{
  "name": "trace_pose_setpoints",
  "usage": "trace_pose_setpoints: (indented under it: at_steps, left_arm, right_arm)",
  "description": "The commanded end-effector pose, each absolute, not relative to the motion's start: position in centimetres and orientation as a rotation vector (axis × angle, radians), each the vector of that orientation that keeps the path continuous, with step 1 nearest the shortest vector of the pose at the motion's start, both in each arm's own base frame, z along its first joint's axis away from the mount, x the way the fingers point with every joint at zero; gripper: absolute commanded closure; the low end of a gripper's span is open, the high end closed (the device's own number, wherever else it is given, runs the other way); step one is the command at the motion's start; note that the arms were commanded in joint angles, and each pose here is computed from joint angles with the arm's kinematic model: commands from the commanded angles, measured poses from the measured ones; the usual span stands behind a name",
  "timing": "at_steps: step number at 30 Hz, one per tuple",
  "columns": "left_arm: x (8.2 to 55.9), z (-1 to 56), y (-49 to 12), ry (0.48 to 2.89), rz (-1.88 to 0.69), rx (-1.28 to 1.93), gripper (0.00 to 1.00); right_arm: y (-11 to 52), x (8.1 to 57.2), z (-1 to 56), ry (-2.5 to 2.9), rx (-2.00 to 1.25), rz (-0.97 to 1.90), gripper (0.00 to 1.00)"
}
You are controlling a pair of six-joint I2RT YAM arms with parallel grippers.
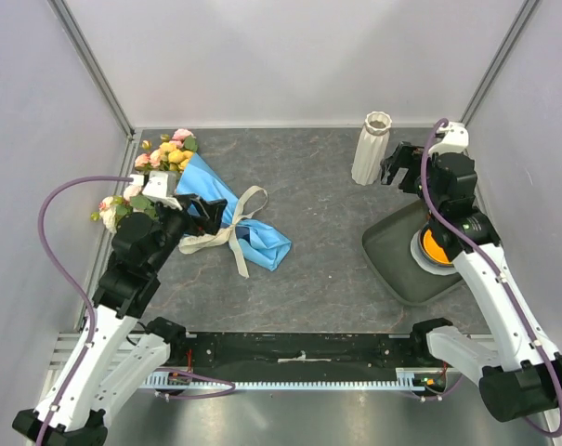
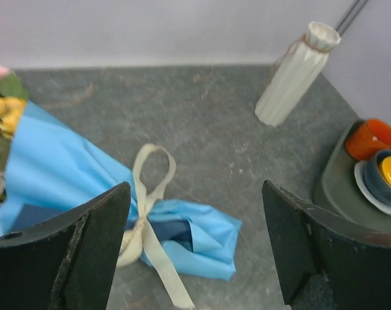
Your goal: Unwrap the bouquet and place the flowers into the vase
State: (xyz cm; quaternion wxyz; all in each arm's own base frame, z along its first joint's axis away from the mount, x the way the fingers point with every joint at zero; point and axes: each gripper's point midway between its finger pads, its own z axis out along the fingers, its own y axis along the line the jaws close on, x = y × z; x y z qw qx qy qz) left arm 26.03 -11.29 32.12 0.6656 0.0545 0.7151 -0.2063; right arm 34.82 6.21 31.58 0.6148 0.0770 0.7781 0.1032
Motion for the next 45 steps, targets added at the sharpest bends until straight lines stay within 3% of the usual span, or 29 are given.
trace_pose_setpoints:
  at_steps: [1, 7, 13, 17, 19, 22, 26, 27, 30, 45]
  left_arm:
    - [25.6, 26.9, -12.7, 1.828, -0.596, 0.006, 0.14]
    - [24.9, 20.2, -14.5, 1.987, -0.749, -0.127, 0.19]
    - [24.0, 15.5, -15.9, 2.099, -0.858, -0.190, 0.18]
    - [23.5, 12.1, -16.0, 2.176, -0.859, -0.238, 0.21]
    - [23.3, 11.1, -16.1, 2.199, -0.867, -0.259, 0.26]
    - [22.8, 9.1, -15.9, 2.246, -0.856, -0.295, 0.37]
    - [22.6, 7.3, -15.8, 2.275, -0.849, -0.319, 0.40]
    - [22.7, 7.0, -15.8, 2.277, -0.844, -0.320, 0.40]
    - [22.9, 6.2, -15.6, 2.293, -0.814, -0.317, 0.36]
    - [24.9, 4.3, -15.7, 2.328, -0.744, -0.300, 0.37]
  right_arm:
    - [9.4, 35.5, 32.3, 1.773, 0.090, 0.382, 0.02]
    - [22.0, 34.4, 30.3, 1.801, -0.157, 0.619, 0.02]
    - [34.9, 33.3, 23.6, 1.939, -0.374, 0.950, 0.02]
    - [38.6, 33.3, 19.9, 2.009, -0.422, 1.106, 0.02]
    - [39.6, 32.9, 17.4, 2.058, -0.449, 1.163, 0.02]
    - [40.7, 32.5, 15.1, 2.094, -0.451, 1.240, 0.11]
    - [41.2, 31.5, 14.1, 2.083, -0.447, 1.335, 0.22]
    - [41.3, 31.4, 14.0, 2.084, -0.444, 1.353, 0.30]
    - [41.4, 31.2, 13.4, 2.088, -0.453, 1.356, 0.36]
    - [41.5, 31.6, 12.3, 2.108, -0.490, 1.319, 0.37]
